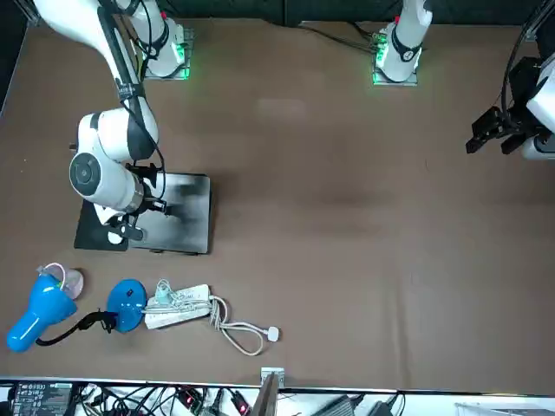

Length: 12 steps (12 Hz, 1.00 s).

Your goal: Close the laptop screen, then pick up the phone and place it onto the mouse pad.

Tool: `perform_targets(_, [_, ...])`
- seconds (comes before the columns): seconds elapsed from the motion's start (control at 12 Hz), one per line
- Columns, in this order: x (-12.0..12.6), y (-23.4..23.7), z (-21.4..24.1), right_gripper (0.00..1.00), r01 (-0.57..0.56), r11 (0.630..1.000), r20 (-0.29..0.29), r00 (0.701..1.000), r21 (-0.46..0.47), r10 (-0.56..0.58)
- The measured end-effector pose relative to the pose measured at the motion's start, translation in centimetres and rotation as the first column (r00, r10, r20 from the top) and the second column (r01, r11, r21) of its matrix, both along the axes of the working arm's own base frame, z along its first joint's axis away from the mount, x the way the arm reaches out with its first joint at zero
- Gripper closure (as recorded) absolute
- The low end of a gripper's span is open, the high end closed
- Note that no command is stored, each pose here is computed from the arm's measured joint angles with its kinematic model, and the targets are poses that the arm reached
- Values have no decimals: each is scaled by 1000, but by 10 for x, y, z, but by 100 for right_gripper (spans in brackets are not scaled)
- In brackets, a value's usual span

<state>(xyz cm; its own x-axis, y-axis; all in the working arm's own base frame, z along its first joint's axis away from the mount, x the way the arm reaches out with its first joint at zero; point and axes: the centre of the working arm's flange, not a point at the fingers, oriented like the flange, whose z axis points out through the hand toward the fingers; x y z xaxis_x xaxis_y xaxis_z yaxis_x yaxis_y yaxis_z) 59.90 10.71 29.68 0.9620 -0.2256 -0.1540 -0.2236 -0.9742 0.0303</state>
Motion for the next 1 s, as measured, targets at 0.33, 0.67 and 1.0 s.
perform_targets(0.33, [6,-4,14,98,5,1000,-7,1000,-1,-5])
perform_targets(0.67, [0,-56,79,98,-16,1000,-68,998,10,17])
perform_targets(1.0, [-21,-137,127,93,-163,983,-90,981,81,170])
